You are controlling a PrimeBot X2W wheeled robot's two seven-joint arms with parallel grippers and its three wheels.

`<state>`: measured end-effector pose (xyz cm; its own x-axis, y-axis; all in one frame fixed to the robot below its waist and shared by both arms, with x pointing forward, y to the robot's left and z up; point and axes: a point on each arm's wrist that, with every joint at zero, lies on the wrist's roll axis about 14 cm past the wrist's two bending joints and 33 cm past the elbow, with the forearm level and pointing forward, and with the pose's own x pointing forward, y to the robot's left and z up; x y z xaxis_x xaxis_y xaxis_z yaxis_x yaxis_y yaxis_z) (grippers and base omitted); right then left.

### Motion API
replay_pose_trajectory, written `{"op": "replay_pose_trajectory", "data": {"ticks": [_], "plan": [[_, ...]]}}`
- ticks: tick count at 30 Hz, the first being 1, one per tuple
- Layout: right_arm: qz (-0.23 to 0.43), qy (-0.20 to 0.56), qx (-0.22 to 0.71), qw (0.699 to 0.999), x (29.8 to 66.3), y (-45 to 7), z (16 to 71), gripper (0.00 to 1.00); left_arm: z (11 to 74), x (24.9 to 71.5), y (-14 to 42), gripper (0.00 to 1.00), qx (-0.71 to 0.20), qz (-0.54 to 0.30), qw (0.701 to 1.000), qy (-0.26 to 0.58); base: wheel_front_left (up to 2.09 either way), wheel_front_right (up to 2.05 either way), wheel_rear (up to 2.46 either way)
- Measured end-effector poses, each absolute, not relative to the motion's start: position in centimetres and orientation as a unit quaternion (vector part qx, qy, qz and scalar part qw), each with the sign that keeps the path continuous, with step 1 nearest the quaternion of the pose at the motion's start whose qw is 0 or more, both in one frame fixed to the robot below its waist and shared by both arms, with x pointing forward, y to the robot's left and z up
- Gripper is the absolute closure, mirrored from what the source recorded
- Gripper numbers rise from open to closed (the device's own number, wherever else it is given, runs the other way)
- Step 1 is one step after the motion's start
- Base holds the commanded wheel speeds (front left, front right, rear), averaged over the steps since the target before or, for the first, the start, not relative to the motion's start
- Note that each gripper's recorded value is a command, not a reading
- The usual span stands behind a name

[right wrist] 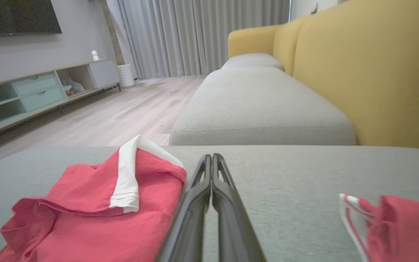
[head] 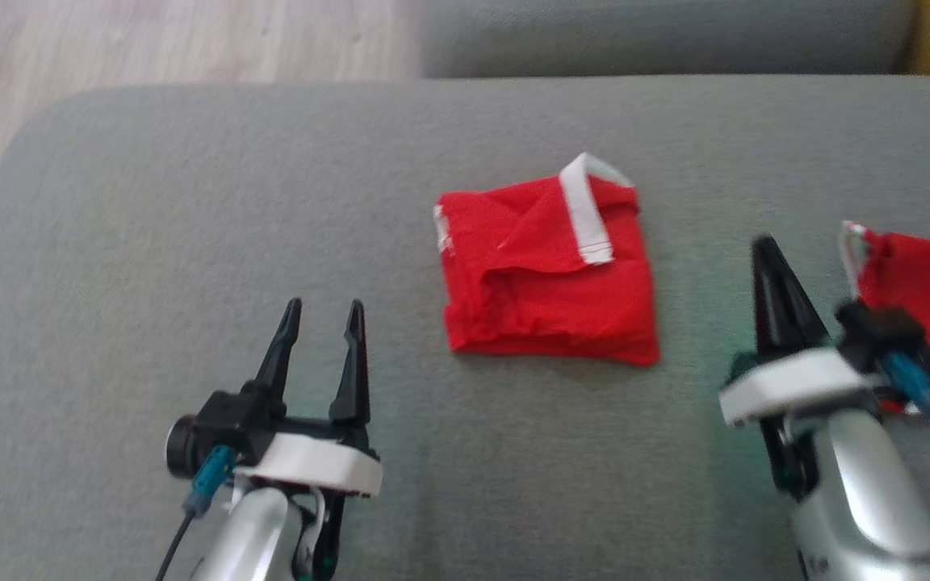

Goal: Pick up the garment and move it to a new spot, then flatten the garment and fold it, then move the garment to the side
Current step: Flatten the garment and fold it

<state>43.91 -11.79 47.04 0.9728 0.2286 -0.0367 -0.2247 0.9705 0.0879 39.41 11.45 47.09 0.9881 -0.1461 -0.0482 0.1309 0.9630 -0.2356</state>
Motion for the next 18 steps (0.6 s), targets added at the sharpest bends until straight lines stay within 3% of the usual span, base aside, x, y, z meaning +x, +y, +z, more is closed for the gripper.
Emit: {"op": "replay_pose_trajectory", "data": {"ticks": [8, 18], "plan": [[0.197, 0.097, 0.000, 0.976, 47.9, -6.9, 43.2, 1.00, 46.2, 39.9, 13.6, 0.00, -0.113, -0.039, 0.992, 0.044, 0.00, 0.00, 0.00], [0.261, 0.178, -0.052, 0.947, 47.7, -3.6, 38.2, 1.00, 45.4, 39.5, 15.3, 0.00, -0.110, -0.012, 0.992, 0.056, 0.00, 0.00, 0.00]]}}
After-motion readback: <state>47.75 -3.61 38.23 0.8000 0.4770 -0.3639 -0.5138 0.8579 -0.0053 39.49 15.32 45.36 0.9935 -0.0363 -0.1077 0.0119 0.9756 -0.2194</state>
